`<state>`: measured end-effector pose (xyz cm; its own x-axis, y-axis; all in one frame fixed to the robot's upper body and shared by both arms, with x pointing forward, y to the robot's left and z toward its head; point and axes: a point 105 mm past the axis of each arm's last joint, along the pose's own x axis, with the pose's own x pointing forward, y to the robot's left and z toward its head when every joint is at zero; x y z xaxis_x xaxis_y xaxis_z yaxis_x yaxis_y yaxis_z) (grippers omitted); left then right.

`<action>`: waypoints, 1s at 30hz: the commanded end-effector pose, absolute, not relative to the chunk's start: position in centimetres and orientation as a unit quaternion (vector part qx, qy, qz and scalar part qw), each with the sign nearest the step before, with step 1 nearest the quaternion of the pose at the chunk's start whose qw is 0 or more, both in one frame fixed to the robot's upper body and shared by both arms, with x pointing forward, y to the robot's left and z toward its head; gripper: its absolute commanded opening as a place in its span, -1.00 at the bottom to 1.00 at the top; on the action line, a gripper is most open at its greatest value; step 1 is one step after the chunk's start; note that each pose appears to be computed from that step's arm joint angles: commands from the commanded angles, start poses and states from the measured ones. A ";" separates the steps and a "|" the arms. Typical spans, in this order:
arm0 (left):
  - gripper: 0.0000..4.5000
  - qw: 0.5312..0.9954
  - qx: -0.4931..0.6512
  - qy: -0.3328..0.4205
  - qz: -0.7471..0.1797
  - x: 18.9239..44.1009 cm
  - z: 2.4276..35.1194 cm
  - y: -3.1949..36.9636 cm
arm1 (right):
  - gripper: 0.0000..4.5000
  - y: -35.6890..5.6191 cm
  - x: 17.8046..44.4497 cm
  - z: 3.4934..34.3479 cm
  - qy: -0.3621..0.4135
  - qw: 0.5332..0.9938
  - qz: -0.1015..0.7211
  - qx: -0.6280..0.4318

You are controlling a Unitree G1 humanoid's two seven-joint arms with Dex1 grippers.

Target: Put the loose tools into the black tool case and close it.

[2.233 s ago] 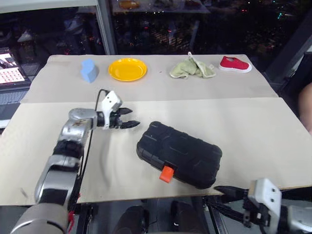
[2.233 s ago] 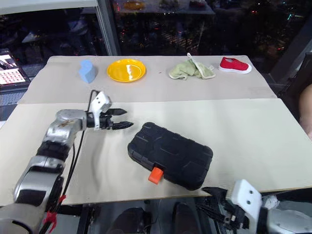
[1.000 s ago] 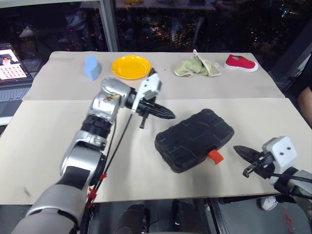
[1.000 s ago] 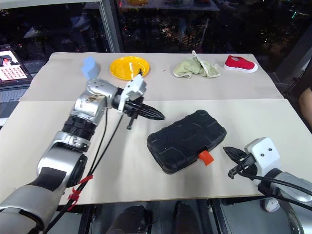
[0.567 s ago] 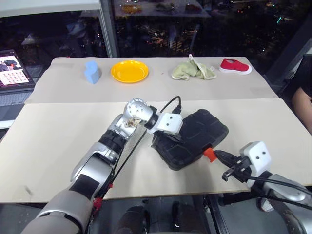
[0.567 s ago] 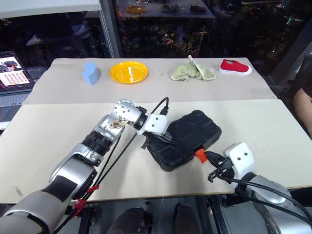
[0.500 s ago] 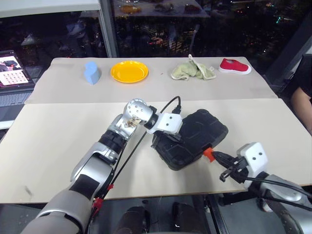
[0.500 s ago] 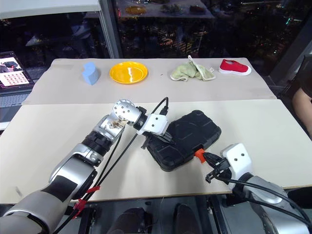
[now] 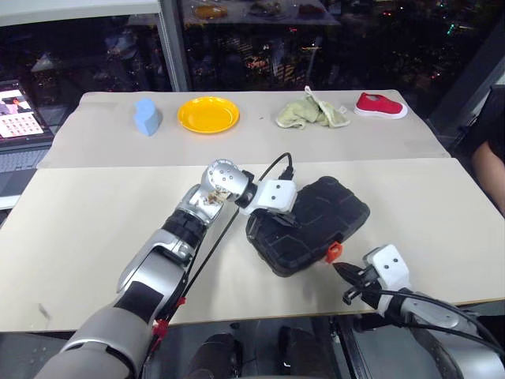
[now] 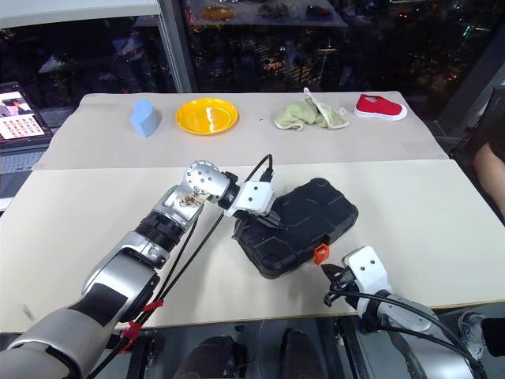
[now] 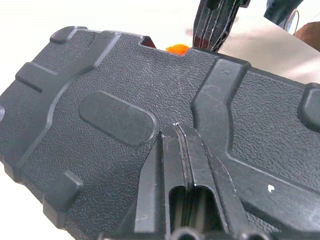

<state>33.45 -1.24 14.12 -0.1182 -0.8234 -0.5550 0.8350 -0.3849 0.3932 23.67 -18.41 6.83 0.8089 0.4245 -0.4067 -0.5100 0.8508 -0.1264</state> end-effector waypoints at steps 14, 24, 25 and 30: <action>-1.00 0.544 0.371 0.029 -0.752 33.1 12.7 -1.5 | -1.00 -16.9 26.7 11.3 0.070 0.966 0.237 -0.079; -1.00 0.547 0.367 0.028 -0.752 33.1 12.5 -1.8 | -0.28 -17.1 25.2 12.4 0.070 0.962 0.252 -0.074; -1.00 0.547 0.367 0.028 -0.752 33.1 12.5 -1.8 | -0.08 -17.2 25.2 12.4 0.073 0.962 0.252 -0.080; -1.00 0.550 0.364 0.026 -0.751 33.2 12.6 -1.9 | 0.66 -17.9 24.6 12.2 0.090 0.959 0.253 -0.092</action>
